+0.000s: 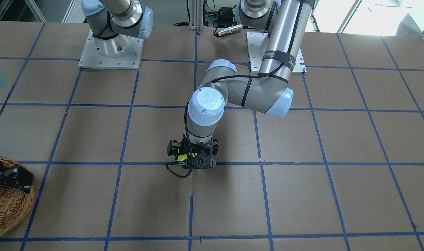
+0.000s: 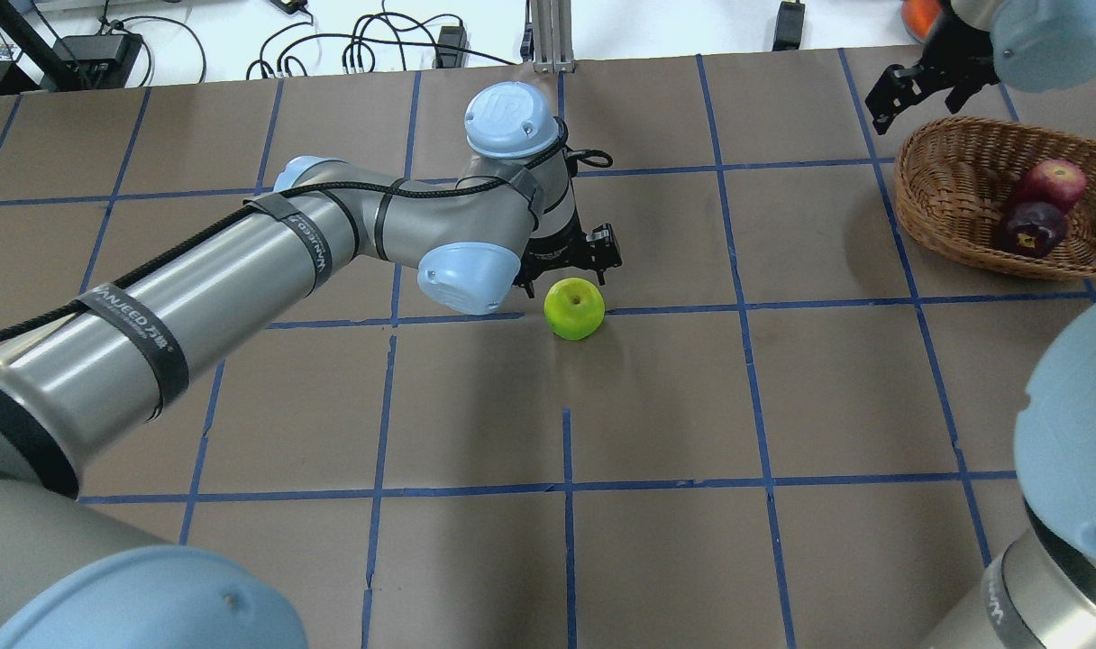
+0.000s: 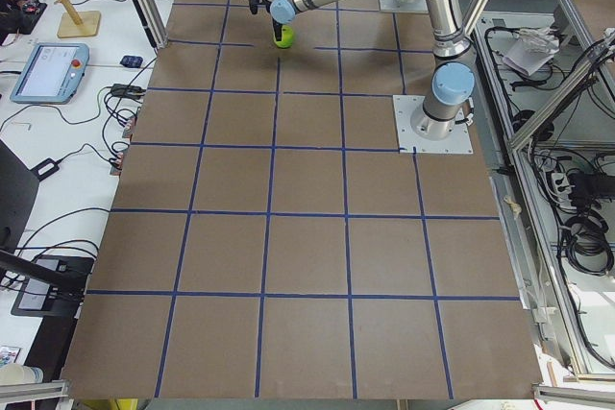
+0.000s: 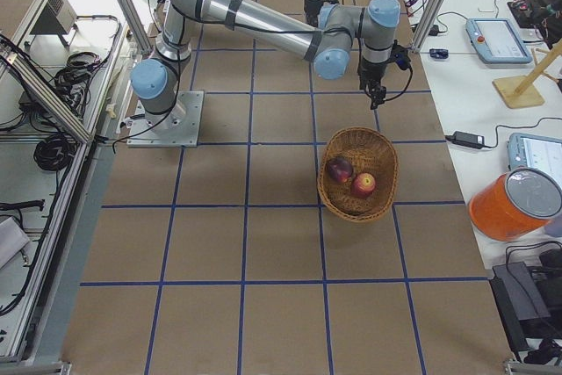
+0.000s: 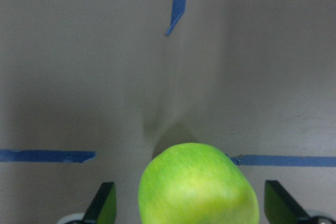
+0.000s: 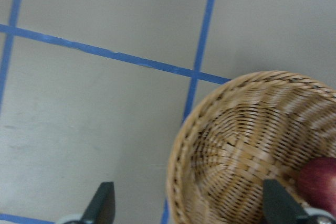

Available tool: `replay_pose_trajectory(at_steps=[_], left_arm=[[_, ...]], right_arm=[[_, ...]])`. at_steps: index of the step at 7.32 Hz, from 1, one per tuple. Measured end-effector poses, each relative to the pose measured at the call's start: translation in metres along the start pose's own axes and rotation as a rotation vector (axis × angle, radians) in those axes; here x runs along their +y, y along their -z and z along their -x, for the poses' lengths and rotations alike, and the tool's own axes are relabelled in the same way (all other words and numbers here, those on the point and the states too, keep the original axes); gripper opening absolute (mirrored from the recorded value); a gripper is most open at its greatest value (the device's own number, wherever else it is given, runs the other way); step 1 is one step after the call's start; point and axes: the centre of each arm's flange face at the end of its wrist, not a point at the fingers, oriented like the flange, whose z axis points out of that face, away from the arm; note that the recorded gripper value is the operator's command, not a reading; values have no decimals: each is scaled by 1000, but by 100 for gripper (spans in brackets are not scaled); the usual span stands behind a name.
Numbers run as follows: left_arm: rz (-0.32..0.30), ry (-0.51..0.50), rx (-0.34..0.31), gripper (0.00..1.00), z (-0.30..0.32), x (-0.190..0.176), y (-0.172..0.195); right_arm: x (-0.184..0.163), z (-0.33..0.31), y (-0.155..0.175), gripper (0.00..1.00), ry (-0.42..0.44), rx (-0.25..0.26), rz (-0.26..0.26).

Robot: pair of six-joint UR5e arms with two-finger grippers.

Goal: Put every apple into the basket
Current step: 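Grasp the green apple with the right gripper while the left gripper withdraws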

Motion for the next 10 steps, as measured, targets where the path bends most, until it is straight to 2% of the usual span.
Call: replay_pose_trajectory(at_steps=[2,3,4,5,7,9,10], left_arm=[[33,45,-46,100,37,9,82],[67,40,-65,100,59,23,123],[102,13,-88,100,82,42,161],[123,3,-109,100,107,64,196],[105,-12,-135,100,156,79,232],[50,7,-146,100,186,75,244],[31,11,-148,100,191,74,246]], right_arm=[[-2,76,-5,100,-59,-79,31],[2,128,-12,100,-104,-101,59],[8,193,-19,100,-154,-104,77],[14,263,-21,100,-193,-105,66],[35,361,-30,100,-278,-112,72],[59,416,-68,100,-286,-98,97],[67,425,-88,100,-286,-97,90]])
